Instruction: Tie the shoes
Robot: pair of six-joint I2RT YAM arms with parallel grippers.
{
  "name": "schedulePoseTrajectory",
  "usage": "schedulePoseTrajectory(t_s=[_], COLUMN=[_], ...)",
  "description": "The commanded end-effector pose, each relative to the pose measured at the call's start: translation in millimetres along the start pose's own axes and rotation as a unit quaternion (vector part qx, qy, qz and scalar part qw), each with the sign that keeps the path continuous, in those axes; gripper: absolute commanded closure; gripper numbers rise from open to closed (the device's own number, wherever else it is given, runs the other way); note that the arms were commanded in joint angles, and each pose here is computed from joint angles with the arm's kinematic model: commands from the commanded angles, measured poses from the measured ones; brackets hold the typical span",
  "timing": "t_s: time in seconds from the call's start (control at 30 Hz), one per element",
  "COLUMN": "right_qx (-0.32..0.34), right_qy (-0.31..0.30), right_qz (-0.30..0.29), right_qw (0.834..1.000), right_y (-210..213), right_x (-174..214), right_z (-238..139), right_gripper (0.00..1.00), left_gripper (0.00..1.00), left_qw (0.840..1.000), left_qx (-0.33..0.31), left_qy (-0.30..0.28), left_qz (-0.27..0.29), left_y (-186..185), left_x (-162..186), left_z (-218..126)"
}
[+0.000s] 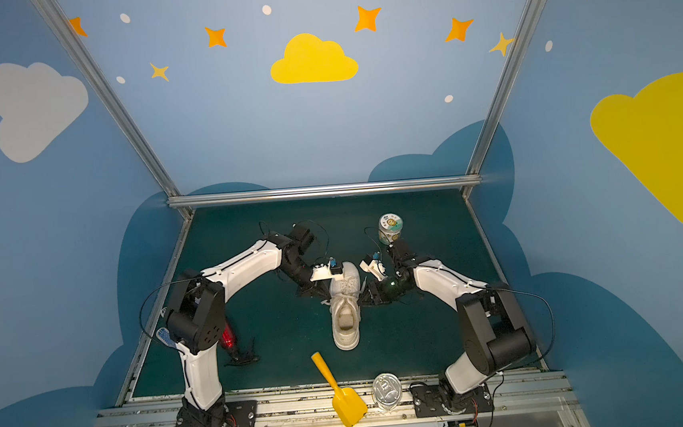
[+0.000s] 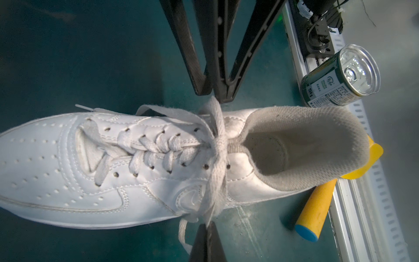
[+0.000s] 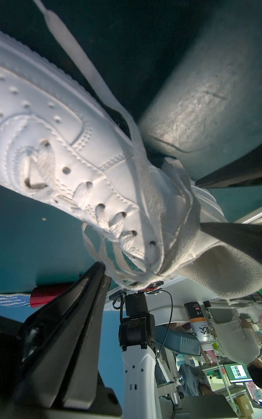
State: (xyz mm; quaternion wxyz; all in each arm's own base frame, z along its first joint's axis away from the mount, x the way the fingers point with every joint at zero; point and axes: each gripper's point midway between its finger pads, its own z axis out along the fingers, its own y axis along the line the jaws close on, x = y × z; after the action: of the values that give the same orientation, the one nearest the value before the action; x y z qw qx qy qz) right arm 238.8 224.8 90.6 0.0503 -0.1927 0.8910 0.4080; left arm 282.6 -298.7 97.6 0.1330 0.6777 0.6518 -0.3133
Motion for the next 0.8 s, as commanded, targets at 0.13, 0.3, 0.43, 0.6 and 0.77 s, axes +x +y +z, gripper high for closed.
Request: schedulePoseTrajectory(t_s=[0.13, 0.3, 0.43, 0.6, 0.77], right_qx=[-0.008, -0.009, -0.015, -0.014, -0.013], right_qy=[-0.001, -0.002, -0.023, -0.048, -0.050], right_qz=[0.004, 0.007, 0.007, -0.016, -0.034], right_qw=[1.000, 1.000, 1.000, 0.999, 0.998], right_y=[0, -1, 2, 17, 29], right_x=[2, 3, -4, -19, -31], right_z=[0, -1, -10, -23, -18], right_gripper=[0.73, 0.73, 0.74, 0.72, 0.71], left_gripper=[0.97, 0.97, 0.97, 0.97, 0.97], left_qw=[1.000, 1.000, 1.000, 1.000, 1.000], left_qx=[0.005, 0.006, 0.006, 0.006, 0.003], left_qy=[0.008, 0.013, 0.016, 0.009, 0.000], left_qz=[-0.017, -0.020, -0.023, -0.021, -0.016], left_y=[-1, -1, -1, -2, -3], left_x=[10, 13, 15, 10, 4], left_z=[-3, -3, -3, -5, -7])
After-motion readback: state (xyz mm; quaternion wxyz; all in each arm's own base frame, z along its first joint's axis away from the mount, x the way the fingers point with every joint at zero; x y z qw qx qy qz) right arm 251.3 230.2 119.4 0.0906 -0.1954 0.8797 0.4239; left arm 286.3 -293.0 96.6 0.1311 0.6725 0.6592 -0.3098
